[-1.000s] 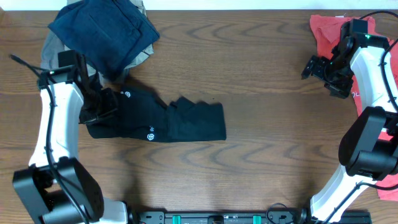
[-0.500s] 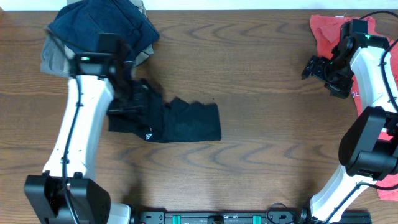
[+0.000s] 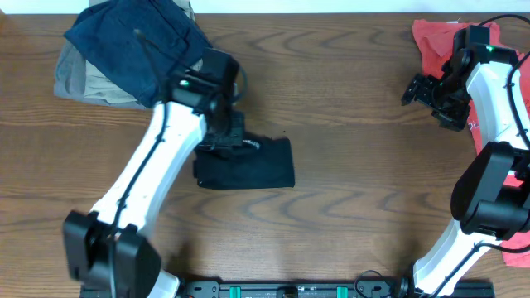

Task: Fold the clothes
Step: 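Fold the left end rightward over the bundle with the left gripper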

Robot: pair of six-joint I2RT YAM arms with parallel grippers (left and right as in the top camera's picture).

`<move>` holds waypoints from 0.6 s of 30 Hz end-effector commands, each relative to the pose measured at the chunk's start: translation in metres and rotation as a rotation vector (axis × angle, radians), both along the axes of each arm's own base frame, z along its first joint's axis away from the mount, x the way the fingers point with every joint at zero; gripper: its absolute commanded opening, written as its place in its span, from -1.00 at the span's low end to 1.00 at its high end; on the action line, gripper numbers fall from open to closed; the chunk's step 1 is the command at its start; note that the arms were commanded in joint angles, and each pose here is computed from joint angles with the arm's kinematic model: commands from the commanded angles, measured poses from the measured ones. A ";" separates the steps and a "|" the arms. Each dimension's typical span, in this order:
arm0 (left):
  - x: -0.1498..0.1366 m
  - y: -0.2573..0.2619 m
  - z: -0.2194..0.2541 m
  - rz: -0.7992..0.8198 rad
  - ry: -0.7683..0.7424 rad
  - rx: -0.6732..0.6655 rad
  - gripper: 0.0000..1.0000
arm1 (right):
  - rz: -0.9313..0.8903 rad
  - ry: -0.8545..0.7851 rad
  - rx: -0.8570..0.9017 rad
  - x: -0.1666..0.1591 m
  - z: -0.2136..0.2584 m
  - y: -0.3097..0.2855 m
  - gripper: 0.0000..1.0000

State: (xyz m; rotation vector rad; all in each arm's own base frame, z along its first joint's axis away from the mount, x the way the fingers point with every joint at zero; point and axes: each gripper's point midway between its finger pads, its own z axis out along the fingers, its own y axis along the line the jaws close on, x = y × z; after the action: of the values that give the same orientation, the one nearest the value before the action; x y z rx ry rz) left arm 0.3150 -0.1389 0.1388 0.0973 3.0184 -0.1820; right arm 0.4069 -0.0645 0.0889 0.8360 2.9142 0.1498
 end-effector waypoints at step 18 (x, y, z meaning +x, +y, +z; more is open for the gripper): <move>-0.011 -0.100 -0.083 -0.098 0.126 -0.053 -0.77 | 0.012 -0.007 -0.011 0.003 0.001 -0.003 0.99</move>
State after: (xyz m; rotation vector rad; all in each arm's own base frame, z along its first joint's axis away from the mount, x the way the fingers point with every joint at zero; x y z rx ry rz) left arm 0.3082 -0.2340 0.0599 0.2446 3.1140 -0.2721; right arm 0.4069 -0.0645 0.0889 0.8360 2.9142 0.1498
